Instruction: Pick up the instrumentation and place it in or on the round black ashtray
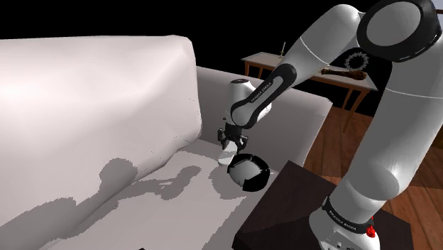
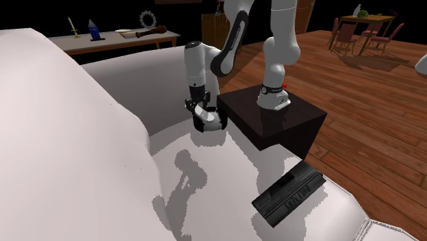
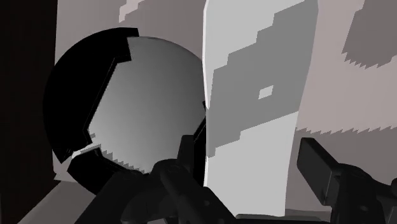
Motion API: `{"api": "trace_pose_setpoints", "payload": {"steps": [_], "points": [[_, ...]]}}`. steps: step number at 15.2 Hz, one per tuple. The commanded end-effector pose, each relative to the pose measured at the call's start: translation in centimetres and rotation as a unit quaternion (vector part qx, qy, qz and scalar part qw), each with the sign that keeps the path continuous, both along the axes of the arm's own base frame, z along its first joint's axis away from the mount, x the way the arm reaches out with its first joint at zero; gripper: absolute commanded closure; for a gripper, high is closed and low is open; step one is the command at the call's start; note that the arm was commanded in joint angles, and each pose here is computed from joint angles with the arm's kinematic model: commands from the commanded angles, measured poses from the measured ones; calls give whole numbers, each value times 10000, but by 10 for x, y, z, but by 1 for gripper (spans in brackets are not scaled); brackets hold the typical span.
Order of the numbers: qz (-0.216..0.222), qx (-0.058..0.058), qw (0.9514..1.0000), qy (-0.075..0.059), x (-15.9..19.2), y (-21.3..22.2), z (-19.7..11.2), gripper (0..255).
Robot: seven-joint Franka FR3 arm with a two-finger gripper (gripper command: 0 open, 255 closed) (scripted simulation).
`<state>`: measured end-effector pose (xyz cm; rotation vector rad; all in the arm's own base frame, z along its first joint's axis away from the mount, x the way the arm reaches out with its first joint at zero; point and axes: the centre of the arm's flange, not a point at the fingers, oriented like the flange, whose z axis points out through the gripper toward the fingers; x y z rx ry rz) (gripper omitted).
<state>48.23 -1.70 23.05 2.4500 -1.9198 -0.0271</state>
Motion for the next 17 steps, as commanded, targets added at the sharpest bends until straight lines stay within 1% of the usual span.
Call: {"api": "trace_pose_setpoints", "payload": {"steps": [1,7,8,17], "points": [[3,-1,10000,-9,-23,-14,-1,255],[3,-1,10000,-9,-90,-56,2,255],[3,-1,10000,-9,-93,-57,2,255],[3,-1,10000,-9,-93,-57,-45,255]]}}
